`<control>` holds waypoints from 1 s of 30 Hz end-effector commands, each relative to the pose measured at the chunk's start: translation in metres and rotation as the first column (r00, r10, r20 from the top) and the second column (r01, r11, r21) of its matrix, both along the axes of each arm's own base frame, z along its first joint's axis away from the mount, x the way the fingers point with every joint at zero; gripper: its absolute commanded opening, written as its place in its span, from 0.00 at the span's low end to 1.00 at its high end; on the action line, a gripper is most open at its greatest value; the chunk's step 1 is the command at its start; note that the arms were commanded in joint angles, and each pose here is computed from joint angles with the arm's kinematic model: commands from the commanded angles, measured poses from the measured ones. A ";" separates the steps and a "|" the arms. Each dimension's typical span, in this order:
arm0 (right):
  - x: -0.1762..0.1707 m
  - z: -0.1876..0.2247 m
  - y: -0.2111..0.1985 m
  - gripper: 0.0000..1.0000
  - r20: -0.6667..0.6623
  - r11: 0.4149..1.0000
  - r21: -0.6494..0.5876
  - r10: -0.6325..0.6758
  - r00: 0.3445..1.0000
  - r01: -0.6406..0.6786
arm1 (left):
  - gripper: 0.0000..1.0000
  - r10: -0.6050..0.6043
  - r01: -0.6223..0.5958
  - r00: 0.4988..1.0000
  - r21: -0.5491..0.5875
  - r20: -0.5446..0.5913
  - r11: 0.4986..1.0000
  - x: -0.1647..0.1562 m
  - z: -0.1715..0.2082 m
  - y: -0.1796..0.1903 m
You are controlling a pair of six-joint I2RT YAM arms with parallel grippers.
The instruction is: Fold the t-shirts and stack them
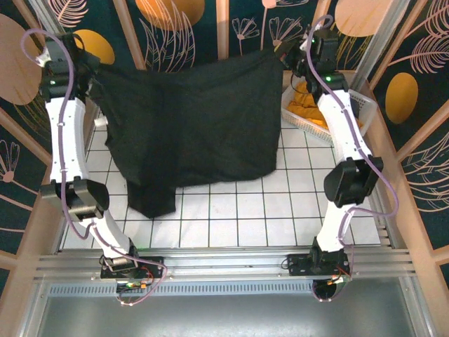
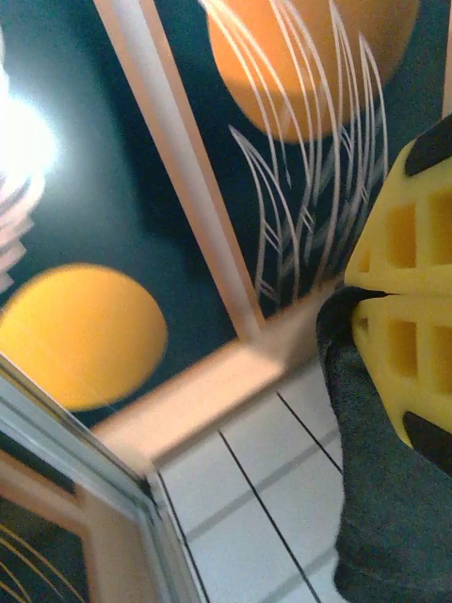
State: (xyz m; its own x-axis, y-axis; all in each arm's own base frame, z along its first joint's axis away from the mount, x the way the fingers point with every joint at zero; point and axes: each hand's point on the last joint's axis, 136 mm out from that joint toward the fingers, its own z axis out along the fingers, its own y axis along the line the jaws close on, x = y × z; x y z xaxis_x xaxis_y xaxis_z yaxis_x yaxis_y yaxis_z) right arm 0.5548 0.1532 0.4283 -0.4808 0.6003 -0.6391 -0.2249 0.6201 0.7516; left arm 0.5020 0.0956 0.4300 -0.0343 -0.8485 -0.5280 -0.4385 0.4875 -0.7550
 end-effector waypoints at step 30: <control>-0.231 -0.337 -0.066 0.51 -0.693 0.965 -0.262 -0.187 0.696 -0.001 | 0.61 -0.157 0.023 0.795 -0.231 -0.586 0.973 -0.280 -0.327 -0.067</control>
State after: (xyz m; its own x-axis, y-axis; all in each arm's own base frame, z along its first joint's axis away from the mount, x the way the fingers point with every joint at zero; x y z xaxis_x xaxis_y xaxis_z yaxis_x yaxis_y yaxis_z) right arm 0.3293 0.0880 0.0831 -0.7830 0.5871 -0.2054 0.4210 0.7434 0.5198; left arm 0.2321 0.0424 0.0999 -0.2784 -0.9382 -0.2055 -0.8336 0.3423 -0.4335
